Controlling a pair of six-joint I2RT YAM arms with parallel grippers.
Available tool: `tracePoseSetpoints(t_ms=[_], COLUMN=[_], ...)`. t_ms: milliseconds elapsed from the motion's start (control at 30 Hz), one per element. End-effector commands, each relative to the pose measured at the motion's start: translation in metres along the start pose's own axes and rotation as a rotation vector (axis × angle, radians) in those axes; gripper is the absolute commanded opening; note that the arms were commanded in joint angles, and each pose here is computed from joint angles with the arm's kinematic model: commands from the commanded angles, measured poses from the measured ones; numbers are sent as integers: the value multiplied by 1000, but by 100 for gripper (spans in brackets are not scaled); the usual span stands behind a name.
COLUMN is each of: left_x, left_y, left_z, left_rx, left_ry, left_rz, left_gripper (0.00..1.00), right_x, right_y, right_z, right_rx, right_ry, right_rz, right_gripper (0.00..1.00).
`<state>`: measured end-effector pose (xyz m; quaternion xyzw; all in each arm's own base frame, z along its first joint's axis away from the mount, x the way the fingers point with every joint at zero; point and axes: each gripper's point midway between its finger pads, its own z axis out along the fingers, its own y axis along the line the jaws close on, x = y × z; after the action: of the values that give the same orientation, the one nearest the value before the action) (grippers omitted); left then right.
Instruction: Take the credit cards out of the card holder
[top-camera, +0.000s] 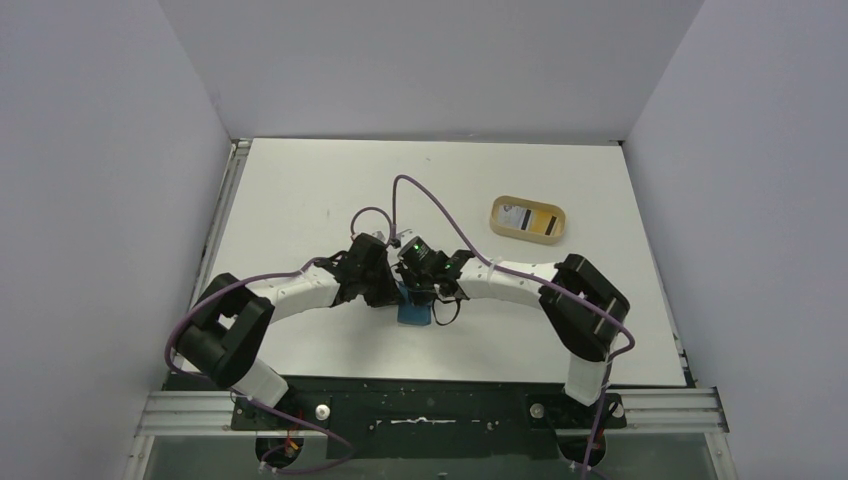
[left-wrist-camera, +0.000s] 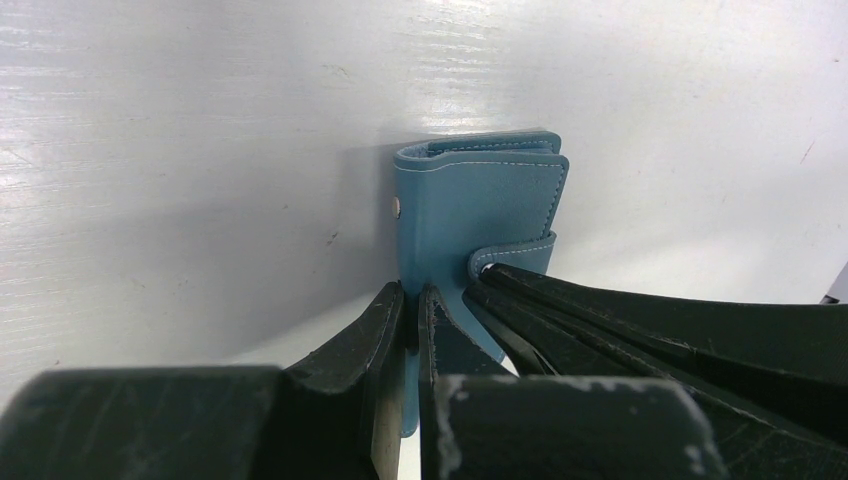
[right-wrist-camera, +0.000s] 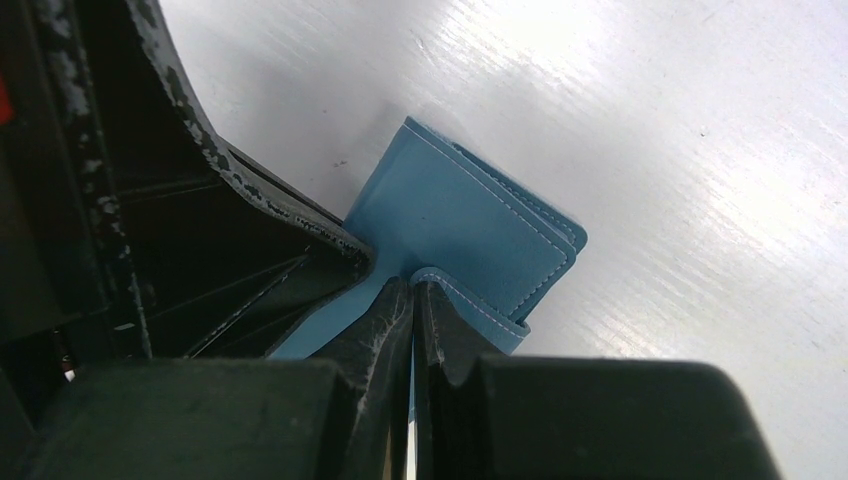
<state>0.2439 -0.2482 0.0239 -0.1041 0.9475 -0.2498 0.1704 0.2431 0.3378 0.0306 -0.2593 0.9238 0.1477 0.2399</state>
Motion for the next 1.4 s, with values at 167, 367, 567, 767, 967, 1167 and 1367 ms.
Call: tracePoseSetpoints(t_ms=[167,367,567,767,967,1167,1367], left_x=[-2,-1,-1,0,-1,0,-1], left_y=[-4,-4,-4,-2,-1,0,2], left_z=[-1,-1,-1,-1,-1,-1,0], left_rx=[-4,-4,-5,-11,-18,-23,-35], left_ry=[2,3,3,6,1,4,0], left_rz=[28,26,29,25,24,24,20], left_gripper=[0,0,0,0,0,0,0], right_x=[2,5,11,15,25,33,36], right_y=[-4,-5,-5,-2,0,1,8], right_z=[-19,-18,-17,-17,-14,-7,-7], right_rx=[18,19,16,-1,-14,-21,-49], right_ry=[-11,3,19,35,55,72,76], right_rz=[-8,-10,-7,2,16,39,57], right_gripper=[0,0,0,0,0,0,0])
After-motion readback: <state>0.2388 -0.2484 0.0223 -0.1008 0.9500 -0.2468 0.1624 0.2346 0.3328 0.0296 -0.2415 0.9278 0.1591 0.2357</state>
